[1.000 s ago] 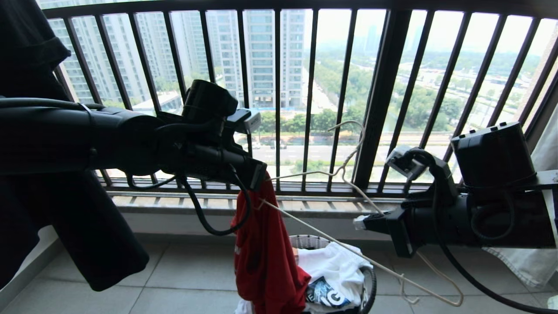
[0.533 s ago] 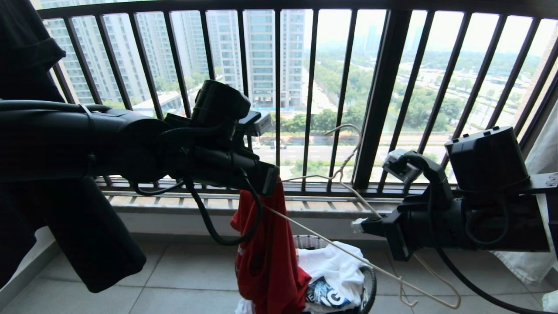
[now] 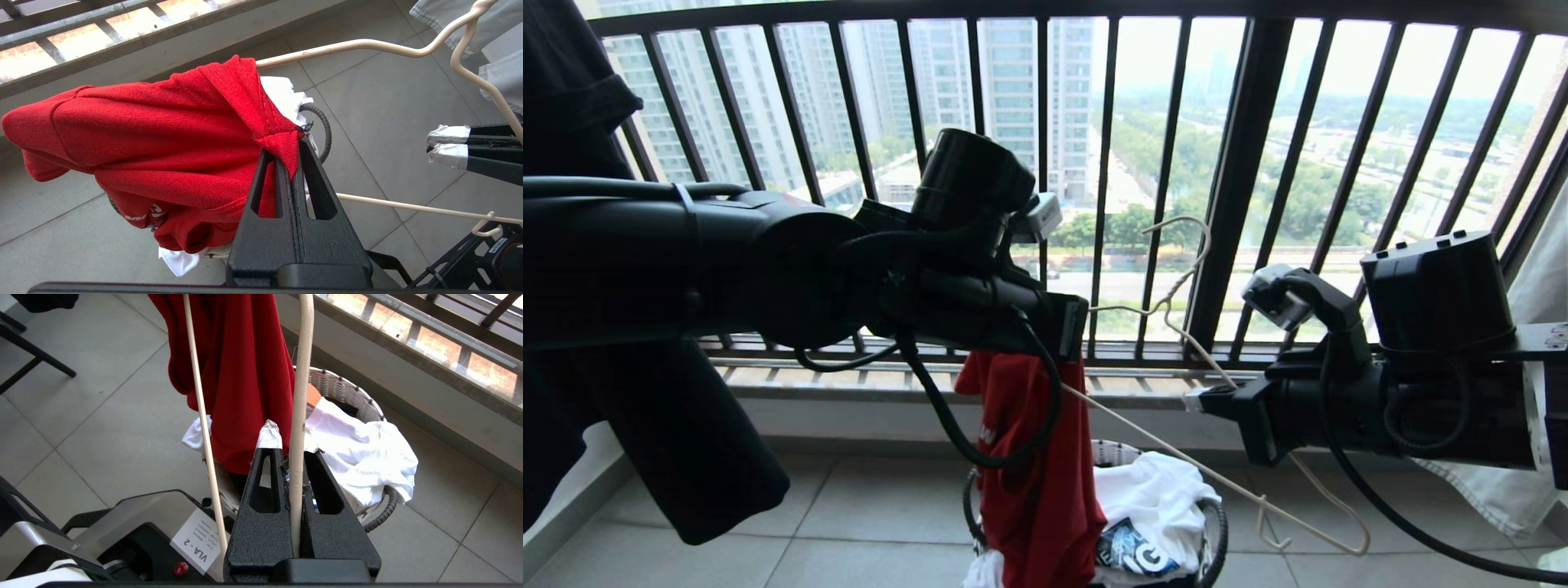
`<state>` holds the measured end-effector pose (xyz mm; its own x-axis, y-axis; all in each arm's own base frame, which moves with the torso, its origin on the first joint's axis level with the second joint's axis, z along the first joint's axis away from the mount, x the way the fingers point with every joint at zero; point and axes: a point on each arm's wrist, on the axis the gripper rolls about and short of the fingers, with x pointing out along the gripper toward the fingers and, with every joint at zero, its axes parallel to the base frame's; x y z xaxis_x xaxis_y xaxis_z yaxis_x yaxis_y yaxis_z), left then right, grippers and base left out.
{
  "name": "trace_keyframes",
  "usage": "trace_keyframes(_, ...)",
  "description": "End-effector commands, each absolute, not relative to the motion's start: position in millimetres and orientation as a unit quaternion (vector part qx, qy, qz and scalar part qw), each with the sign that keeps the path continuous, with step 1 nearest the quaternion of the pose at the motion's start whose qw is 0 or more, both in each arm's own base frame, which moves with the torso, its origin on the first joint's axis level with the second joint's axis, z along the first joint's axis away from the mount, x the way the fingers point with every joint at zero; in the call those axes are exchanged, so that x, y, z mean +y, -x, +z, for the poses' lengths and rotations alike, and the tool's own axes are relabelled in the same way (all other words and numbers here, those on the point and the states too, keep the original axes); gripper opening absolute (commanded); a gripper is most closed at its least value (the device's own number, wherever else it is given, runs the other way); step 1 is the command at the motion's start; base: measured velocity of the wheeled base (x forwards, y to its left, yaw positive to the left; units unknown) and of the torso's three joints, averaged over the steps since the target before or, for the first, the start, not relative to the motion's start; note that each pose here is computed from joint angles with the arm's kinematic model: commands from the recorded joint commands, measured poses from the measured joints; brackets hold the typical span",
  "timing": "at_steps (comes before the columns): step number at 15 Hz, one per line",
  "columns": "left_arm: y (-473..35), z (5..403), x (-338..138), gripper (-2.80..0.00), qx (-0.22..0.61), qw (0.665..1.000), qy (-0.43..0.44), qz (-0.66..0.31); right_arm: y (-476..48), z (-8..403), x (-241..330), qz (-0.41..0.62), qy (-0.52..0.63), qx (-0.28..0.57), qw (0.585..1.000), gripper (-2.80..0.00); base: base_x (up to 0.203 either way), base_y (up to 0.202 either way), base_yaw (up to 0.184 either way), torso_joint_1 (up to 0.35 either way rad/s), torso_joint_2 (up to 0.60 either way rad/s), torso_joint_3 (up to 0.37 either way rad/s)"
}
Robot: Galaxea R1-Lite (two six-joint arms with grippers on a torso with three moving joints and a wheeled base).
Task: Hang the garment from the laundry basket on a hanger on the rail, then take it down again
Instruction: Hang the clothes on the clothes rack
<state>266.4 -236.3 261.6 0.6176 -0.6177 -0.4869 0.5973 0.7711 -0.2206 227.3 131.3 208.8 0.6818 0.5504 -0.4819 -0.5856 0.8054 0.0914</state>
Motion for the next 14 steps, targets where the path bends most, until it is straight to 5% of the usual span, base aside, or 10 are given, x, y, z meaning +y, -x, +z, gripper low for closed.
trace_keyframes(1, -260, 267, -240, -2.8, 0.274, 0.898, 0.026, -0.343, -229, 207, 132, 0.31, 0.034, 0.25, 0.917, -2.8, 0.0, 0.0, 0.0, 0.0, 0.0, 0.0)
trace_keyframes(14, -223, 295, -251, -2.8, 0.264, 0.895, 0.097, -0.347, -230, 199, 150, 0.332, 0.0, 0.218, 0.918, -2.8, 0.0, 0.0, 0.0, 0.0, 0.0, 0.0)
